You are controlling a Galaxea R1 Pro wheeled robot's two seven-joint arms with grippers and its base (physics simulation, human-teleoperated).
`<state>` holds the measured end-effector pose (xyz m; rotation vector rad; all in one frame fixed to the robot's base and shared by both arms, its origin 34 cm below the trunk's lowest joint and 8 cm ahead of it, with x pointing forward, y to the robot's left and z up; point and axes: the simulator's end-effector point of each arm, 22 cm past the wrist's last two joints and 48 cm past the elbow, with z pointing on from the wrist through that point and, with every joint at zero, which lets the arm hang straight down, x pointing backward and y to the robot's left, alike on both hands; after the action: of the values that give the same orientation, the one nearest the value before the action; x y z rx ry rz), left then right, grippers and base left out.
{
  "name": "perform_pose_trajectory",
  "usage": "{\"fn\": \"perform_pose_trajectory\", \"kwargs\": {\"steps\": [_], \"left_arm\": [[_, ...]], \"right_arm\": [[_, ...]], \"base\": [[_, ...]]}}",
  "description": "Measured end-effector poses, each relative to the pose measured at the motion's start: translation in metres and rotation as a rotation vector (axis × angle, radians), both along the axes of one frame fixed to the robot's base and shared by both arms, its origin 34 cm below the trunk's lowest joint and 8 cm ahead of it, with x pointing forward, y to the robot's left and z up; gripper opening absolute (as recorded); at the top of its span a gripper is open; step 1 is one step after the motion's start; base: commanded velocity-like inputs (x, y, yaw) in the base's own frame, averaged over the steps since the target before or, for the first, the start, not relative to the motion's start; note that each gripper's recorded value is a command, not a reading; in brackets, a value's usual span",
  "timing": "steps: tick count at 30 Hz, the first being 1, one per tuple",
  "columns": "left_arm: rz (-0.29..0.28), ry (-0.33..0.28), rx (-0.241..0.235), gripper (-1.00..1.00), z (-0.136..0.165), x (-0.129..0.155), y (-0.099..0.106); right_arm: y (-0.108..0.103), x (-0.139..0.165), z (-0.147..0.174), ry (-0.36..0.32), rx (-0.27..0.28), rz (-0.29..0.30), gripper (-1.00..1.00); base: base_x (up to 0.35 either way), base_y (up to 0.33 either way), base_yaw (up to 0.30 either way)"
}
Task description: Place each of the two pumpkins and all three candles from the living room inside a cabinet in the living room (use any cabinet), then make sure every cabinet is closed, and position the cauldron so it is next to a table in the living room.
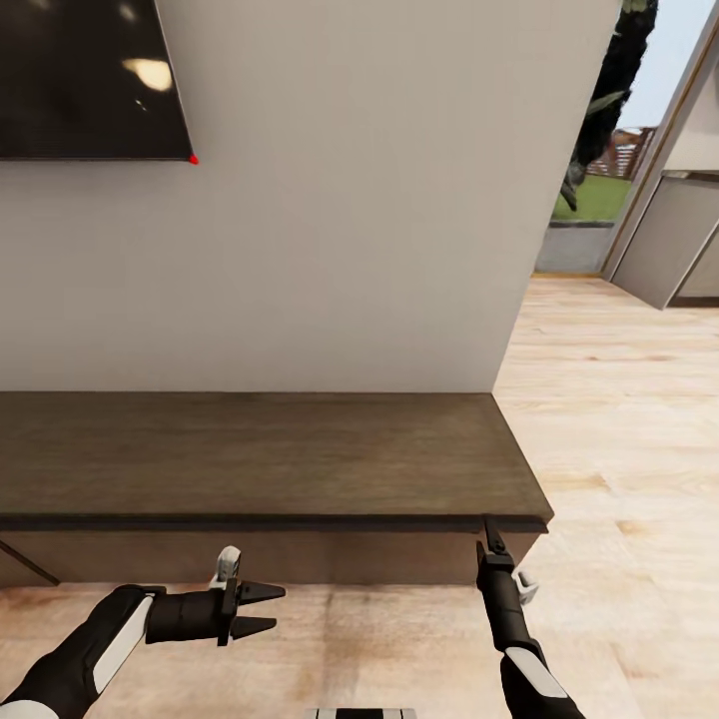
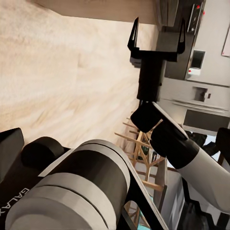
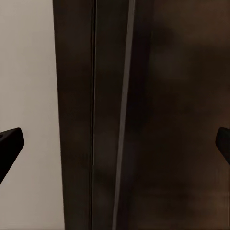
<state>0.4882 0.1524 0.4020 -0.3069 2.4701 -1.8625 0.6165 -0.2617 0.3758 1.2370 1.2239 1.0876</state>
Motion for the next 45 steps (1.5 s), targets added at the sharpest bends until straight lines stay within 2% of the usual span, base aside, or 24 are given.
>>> {"fn": "perform_pose_trajectory", "kwargs": {"steps": [17,18,22,23,45], "left_arm": [[-0.002,0.0,0.001,1.0,-0.0003,-0.0004,-0.0002],[-0.002,0.0,0.001,1.0,-0.0002,-0.0003,-0.0002],[-0.002,0.0,0.0,1.0,0.0,-0.0002,-0.0006],[-0.002,0.001,0.0,1.0,-0.0003,-0.0003,-0.0005],[-0.003,0.0,-0.002,1.0,-0.0002,-0.0005,-0.0019]], "right_arm": [[0.0009,0.0001,-0.0004,0.002,-0.002,0.003,1.0],[0.0009,0.0,-0.0005,0.002,-0.002,0.004,-1.0],[0.0019,0.0001,-0.0006,0.003,0.004,0.008,-1.0],[0.002,-0.0009,-0.0054,0.021,0.008,0.008,-1.0],[0.0022,-0.0001,-0.0028,0.011,0.017,0.011,-1.0]], "base": [[0.015,0.0,0.0],[0.0,0.0,0.0],[0.0,0.0,0.0],[0.0,0.0,0.0],[-0.028,0.0,0.0]]}}
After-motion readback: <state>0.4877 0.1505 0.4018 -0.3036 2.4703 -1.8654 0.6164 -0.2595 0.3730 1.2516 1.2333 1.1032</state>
